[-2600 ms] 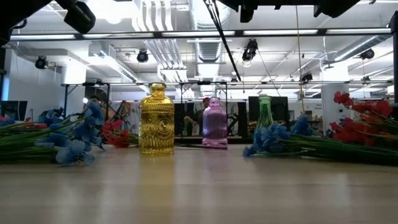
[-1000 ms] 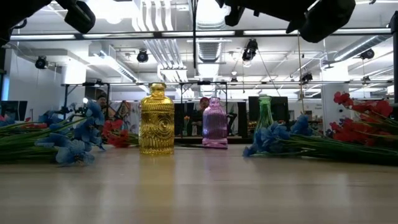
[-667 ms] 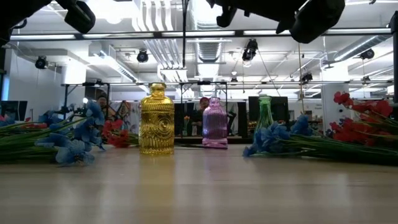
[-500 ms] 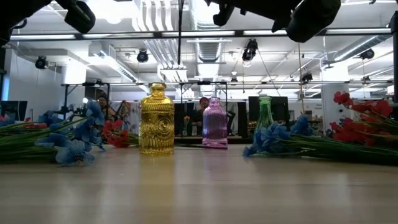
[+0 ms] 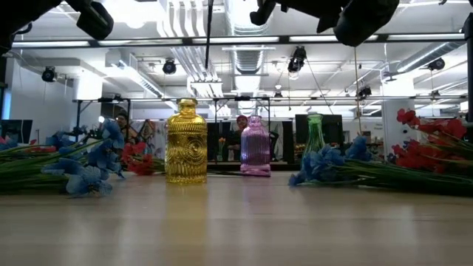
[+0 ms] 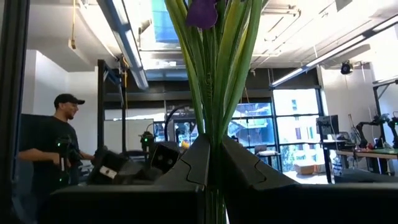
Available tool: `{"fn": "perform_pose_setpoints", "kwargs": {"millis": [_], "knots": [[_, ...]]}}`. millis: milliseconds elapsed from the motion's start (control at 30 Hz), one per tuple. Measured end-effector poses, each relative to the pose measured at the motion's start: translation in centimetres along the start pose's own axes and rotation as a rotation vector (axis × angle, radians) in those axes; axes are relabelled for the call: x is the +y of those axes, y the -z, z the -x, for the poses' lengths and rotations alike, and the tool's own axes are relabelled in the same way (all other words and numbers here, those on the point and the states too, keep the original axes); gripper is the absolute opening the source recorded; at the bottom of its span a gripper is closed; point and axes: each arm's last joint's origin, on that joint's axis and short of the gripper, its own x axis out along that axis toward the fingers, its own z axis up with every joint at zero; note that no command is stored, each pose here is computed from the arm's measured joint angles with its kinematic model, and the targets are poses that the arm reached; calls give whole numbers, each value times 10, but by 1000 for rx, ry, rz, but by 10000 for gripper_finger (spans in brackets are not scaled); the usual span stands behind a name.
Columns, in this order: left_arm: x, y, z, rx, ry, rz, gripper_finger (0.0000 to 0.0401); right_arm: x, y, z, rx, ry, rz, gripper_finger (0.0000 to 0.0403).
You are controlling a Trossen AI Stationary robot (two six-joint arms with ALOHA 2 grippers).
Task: Sort flowers into vase by color
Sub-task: Put the left violet flowers into the yellow vase
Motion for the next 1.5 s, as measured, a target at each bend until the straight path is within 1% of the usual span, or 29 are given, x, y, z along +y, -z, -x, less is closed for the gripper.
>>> {"fn": "perform_pose_setpoints", "kwargs": {"millis": [100,267,367,533,667,867,1200,1500], "knots": [[0,0,0,-3,2,0,75,1,5,-5,-1,2,18,18],[-1,-1,1,-8,4,1,75,5,25,-15,12,0,22,18],[-1,-1,1,-8,4,5,75,7,36,-19,22,-1,47,18],[-1,-1,1,-7,5,5,75,9,43,-22,5,1,73,18],[-1,-1,1,-7,5,5,75,8,51,-21,28,1,106,18],[-1,-1,1,-7,5,5,75,5,51,-21,33,7,114,18],[-1,-1,1,-7,6,5,75,6,59,-21,113,-4,111,18],[0,0,1,3,1,4,75,6,62,-20,138,-7,116,21]]}}
